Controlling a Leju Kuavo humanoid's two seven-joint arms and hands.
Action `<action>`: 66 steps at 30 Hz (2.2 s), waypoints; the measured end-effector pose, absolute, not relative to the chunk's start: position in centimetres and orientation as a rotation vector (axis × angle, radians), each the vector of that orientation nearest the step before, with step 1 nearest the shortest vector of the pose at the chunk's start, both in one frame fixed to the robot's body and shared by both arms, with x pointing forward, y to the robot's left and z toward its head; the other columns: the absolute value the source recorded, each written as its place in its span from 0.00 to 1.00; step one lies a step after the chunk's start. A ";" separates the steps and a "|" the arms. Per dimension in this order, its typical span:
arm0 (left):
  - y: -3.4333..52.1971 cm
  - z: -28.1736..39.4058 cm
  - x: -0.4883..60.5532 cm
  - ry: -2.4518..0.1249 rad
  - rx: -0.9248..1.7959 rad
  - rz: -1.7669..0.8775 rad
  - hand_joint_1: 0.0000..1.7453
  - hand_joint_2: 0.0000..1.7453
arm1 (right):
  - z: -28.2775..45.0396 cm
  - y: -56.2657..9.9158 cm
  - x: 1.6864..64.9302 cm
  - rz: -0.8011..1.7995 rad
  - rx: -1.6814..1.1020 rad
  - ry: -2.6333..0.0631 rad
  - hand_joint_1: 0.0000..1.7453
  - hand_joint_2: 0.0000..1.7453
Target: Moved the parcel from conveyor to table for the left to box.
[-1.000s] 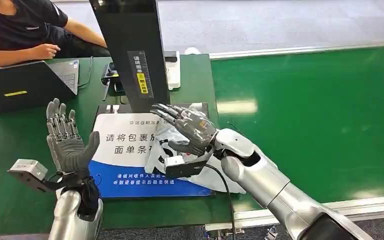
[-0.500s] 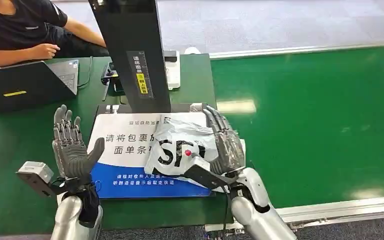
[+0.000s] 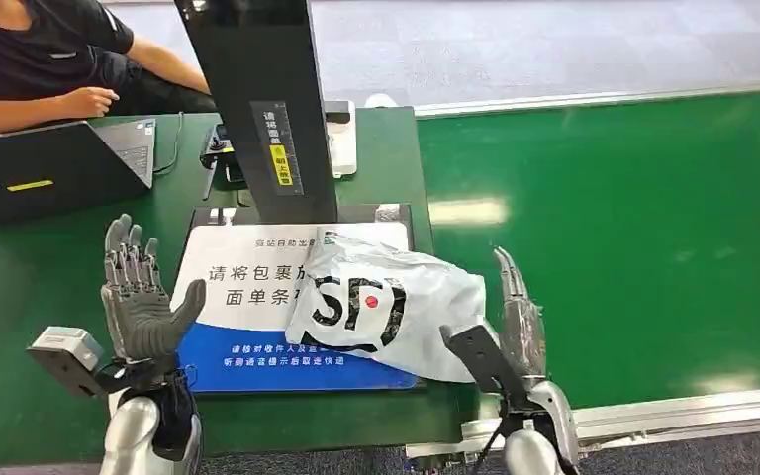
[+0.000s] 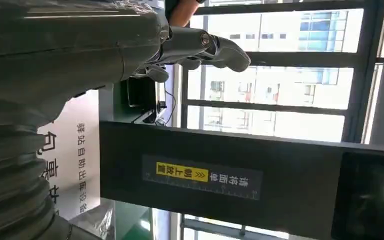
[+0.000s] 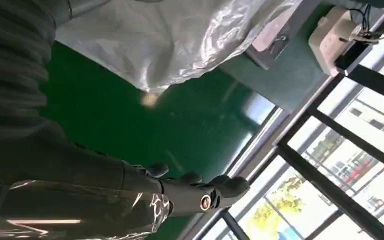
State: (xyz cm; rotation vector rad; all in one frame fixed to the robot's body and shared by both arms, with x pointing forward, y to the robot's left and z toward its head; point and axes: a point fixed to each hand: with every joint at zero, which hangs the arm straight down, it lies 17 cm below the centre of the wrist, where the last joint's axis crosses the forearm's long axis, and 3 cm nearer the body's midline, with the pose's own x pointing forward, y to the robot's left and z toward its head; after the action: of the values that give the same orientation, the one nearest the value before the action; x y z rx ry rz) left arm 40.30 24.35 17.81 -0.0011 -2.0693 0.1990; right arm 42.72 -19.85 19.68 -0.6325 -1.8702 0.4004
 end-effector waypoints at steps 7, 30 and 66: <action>24.3 18.2 40.4 -2.077 -0.016 0.203 0.00 1.00 | 14.3 -19.9 43.0 0.426 -0.379 -1.661 0.00 1.00; 24.3 18.7 40.7 -2.088 -0.021 0.209 0.00 1.00 | 10.7 -22.8 43.3 0.387 -0.334 -1.556 0.00 1.00; 23.1 17.9 41.6 -2.062 -0.062 0.214 0.00 1.00 | -0.9 -23.1 45.8 0.727 -0.093 -1.239 0.00 1.00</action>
State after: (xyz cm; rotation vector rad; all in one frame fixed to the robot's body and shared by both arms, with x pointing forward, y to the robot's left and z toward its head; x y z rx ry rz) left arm 41.60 23.09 17.87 -0.0624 -2.0621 0.2137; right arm 45.81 -23.12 -0.94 -0.0927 -1.2387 0.7275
